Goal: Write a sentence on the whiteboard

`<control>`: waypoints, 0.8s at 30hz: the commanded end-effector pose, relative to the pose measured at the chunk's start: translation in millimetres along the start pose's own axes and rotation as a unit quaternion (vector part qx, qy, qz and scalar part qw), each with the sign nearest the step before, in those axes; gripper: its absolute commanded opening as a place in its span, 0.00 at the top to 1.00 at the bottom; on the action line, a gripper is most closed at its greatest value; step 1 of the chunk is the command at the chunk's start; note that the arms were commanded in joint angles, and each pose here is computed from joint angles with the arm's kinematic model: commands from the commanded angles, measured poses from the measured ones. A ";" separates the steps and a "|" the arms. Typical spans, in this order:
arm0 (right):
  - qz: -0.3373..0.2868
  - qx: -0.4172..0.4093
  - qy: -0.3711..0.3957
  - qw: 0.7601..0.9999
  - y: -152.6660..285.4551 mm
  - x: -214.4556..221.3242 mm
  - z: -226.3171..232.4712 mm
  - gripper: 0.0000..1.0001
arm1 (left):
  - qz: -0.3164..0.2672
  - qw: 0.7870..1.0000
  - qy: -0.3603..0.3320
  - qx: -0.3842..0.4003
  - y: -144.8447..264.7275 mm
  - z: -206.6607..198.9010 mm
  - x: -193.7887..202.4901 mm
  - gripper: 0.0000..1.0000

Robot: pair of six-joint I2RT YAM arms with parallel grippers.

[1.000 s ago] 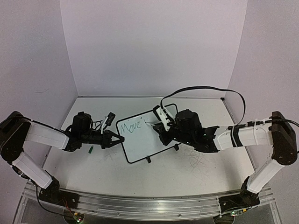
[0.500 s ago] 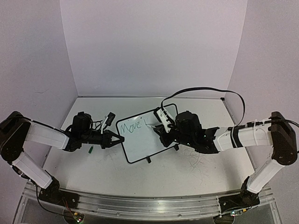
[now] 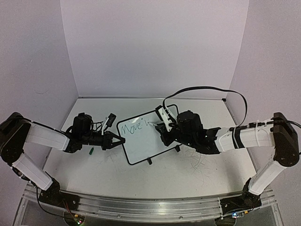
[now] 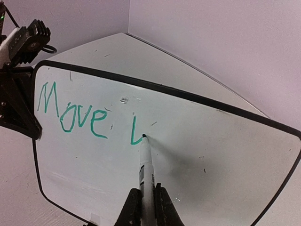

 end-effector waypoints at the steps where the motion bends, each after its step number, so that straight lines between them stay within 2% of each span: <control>1: -0.046 0.020 -0.014 0.999 -1.4 -27.2 -1.7 1.00 | 0.000 0.999 -0.034 -0.011 0.7 2.1 -6.2 1.00; 24: -0.010 0.013 -0.026 1.000 6.0 -1.8 -6.6 1.00 | 0.000 0.999 -0.035 -0.013 0.7 2.6 -7.2 1.00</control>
Point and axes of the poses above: each gripper's point midway between its finger pads, its own y axis back along the fingers, its own z axis along the line the jaws close on, x = y × z, the point moved 7 cm from there along y, back along the fingers, and after that the axes turned 13 degrees about -y, right-handed, at the moved point
